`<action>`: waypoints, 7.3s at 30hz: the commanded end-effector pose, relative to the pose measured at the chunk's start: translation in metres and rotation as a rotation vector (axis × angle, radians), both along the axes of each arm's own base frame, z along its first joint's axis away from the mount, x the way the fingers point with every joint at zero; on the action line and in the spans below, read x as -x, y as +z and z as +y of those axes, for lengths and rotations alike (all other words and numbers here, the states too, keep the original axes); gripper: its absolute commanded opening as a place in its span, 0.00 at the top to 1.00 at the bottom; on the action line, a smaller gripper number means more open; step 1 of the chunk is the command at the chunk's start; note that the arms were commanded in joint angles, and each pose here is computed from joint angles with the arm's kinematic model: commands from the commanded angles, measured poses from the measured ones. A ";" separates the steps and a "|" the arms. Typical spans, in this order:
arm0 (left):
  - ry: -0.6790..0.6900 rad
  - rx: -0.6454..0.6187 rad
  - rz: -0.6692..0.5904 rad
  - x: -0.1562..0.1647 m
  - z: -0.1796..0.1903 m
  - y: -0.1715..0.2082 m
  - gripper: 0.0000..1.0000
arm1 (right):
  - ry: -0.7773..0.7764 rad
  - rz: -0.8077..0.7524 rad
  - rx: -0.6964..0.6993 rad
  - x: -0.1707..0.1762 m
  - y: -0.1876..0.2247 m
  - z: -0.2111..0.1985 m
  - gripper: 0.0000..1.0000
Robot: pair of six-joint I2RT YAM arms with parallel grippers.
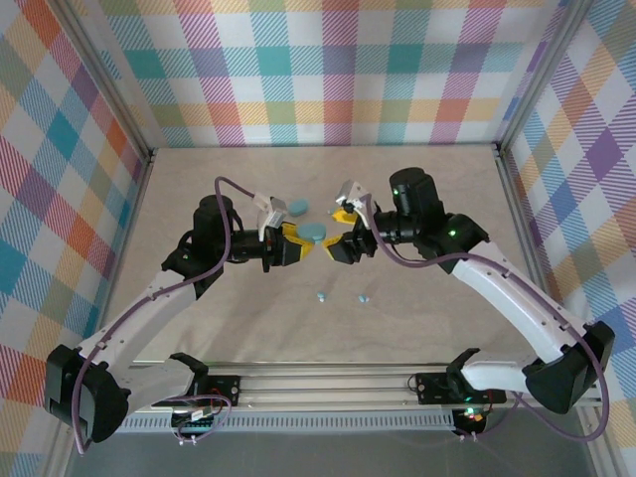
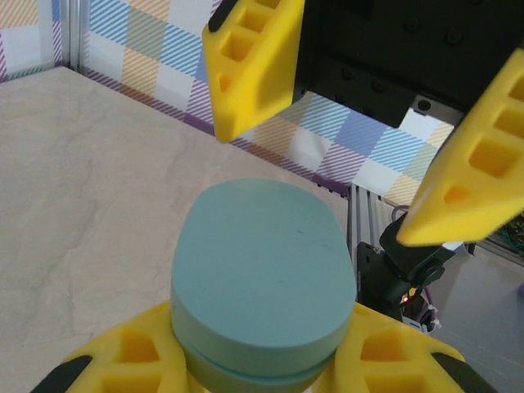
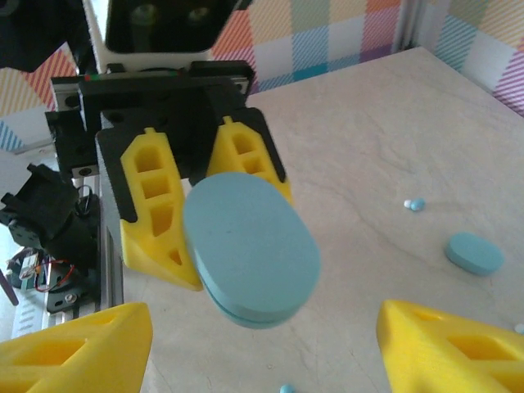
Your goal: Insert wireless bluetooth earbuds into charging case
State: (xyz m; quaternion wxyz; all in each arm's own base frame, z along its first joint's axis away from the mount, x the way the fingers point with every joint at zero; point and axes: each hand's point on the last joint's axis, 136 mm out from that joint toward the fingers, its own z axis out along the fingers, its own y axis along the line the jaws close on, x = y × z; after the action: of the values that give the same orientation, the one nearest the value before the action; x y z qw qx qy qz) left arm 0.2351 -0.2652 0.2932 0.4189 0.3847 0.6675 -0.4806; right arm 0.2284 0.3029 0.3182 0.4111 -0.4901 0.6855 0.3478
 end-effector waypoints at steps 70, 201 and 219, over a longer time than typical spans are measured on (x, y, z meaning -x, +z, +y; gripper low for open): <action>-0.007 -0.009 -0.008 0.014 0.005 -0.007 1.00 | -0.163 0.107 0.148 -0.064 -0.002 0.015 0.33; 0.166 -0.082 0.005 0.000 0.027 -0.024 1.00 | -0.490 0.747 0.359 -0.024 -0.170 -0.068 0.86; 0.089 -0.085 -0.005 -0.003 0.016 -0.038 1.00 | -0.095 0.564 -0.018 0.014 -0.007 0.013 0.91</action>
State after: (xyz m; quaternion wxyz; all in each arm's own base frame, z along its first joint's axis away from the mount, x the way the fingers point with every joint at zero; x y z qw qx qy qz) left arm 0.2386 -0.2461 0.2347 0.3964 0.3451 0.7359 -0.4269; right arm 0.2158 0.2995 0.2885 0.2239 -0.3245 0.8197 0.4154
